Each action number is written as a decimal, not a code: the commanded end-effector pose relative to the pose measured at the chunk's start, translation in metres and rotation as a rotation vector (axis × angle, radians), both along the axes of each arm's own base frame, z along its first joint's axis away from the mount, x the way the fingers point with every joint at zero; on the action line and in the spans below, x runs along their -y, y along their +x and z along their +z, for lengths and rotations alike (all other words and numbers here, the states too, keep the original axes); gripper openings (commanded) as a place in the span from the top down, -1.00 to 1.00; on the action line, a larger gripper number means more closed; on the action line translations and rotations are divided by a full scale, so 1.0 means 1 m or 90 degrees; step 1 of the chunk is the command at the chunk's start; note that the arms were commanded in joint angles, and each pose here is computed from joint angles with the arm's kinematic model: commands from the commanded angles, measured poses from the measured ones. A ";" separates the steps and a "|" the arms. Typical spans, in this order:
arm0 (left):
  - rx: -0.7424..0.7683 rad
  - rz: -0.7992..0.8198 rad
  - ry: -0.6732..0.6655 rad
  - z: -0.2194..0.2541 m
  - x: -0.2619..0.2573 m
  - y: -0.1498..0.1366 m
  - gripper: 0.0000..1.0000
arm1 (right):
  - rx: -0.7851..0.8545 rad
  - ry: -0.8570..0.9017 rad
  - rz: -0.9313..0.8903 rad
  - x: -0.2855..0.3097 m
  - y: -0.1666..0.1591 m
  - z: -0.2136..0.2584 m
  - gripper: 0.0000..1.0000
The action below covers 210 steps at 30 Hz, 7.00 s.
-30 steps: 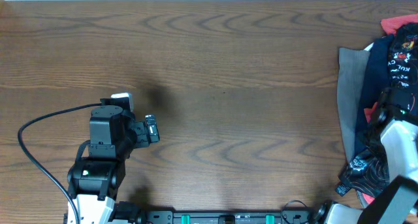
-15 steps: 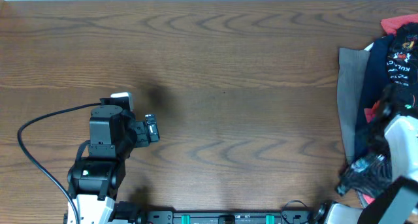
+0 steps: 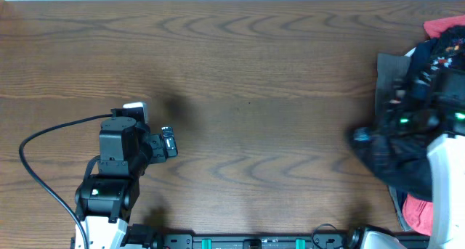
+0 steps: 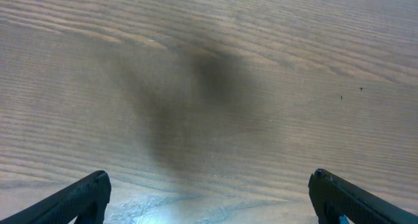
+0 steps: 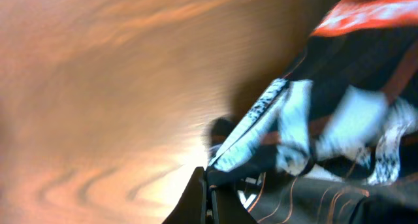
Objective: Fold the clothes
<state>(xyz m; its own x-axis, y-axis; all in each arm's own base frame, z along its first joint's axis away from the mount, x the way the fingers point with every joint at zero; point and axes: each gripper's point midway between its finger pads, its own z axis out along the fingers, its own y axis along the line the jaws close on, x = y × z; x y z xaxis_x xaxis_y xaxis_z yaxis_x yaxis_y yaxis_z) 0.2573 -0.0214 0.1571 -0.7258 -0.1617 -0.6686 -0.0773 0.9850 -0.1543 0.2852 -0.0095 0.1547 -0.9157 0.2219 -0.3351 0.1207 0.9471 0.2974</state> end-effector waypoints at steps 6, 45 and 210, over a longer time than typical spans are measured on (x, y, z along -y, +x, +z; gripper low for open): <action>0.012 0.001 -0.003 0.008 -0.001 0.003 -0.95 | 0.070 0.069 0.251 -0.120 0.005 -0.020 0.97; -0.173 -0.212 -0.209 -0.070 0.125 0.024 -0.96 | 0.030 -0.160 -0.134 -0.007 0.008 -0.036 -0.98; -0.245 0.083 -0.244 -0.135 0.033 0.109 -0.95 | -0.036 -0.201 -0.208 0.034 -0.016 -0.044 -0.99</action>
<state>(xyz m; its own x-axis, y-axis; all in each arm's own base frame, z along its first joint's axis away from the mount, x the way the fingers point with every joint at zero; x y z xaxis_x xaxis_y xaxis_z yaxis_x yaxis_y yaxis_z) 0.3694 -0.0534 0.0363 -0.8697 -0.4080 -0.2777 -0.2660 0.8615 -0.4324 0.2712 -0.0371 0.1091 -0.8459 0.3740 -0.3802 0.4084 0.9128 -0.0108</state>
